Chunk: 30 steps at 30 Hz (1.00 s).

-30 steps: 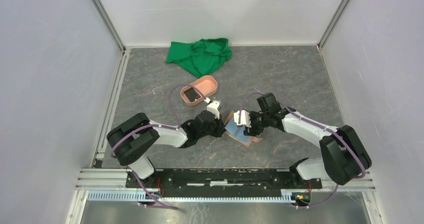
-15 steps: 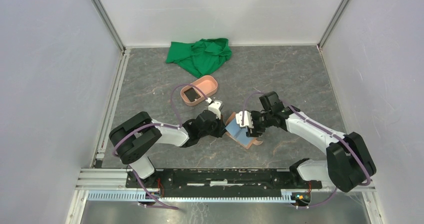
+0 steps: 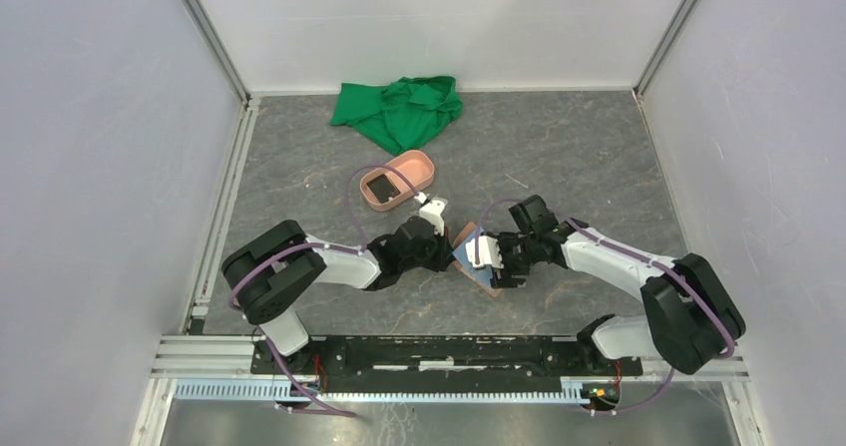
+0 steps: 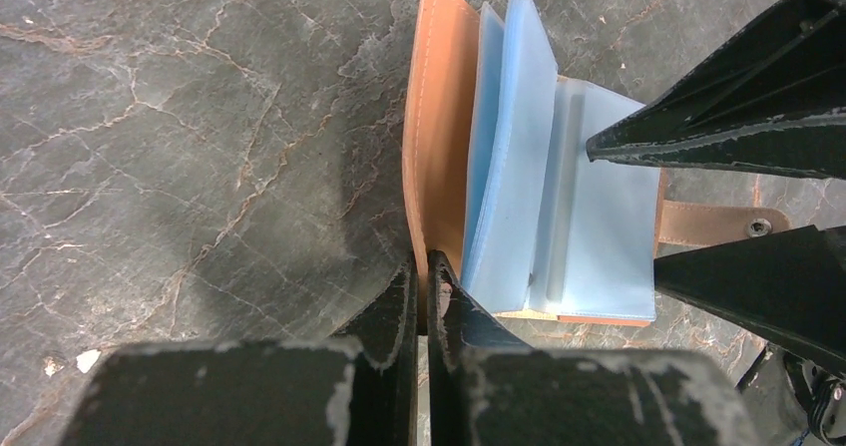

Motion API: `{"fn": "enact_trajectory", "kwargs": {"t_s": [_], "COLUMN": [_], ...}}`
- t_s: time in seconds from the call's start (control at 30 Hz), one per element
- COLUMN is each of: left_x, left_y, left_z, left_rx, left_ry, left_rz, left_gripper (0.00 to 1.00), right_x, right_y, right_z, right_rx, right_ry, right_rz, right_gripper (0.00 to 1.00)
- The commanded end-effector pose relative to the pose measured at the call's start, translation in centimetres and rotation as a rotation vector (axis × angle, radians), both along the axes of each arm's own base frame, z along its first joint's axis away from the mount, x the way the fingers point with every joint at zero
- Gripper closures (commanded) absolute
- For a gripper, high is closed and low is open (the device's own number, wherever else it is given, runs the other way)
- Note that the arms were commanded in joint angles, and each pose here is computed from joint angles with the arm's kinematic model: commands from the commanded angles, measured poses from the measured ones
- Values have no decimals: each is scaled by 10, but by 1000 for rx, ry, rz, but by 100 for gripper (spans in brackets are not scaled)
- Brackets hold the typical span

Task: Put the credit cards into the card holder
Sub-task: Open the card holder at the center of the board.

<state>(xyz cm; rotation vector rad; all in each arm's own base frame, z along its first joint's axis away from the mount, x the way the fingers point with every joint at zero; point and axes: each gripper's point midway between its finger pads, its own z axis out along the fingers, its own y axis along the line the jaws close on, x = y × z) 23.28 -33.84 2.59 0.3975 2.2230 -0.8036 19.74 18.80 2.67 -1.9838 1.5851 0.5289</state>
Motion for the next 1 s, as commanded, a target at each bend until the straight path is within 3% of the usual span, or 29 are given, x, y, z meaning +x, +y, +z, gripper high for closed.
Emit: {"fn": "enact_trajectory", "kwargs": {"t_s": [0.0,0.6,0.83,0.97], "left_x": [4,3,4,3], "left_y": [-4,-6,-7,-5], "left_z": [0,-8,-10,-13], "left_rx": [27,59,72,91], "left_ry": [-29,-33,-37,-36], "left_rz": [-41,-77,-85,-93], "left_gripper": [98,98,98,98], "right_x": [20,39,32,24], "right_y": [0,14,20,20], "right_z": [0,34,41,34], "right_rx": [-25,87,119,96], "right_ry": [-69,-149,-125,-87], "right_rz": [-70,-152,-112,-62], "right_gripper": [23,39,38,33]}}
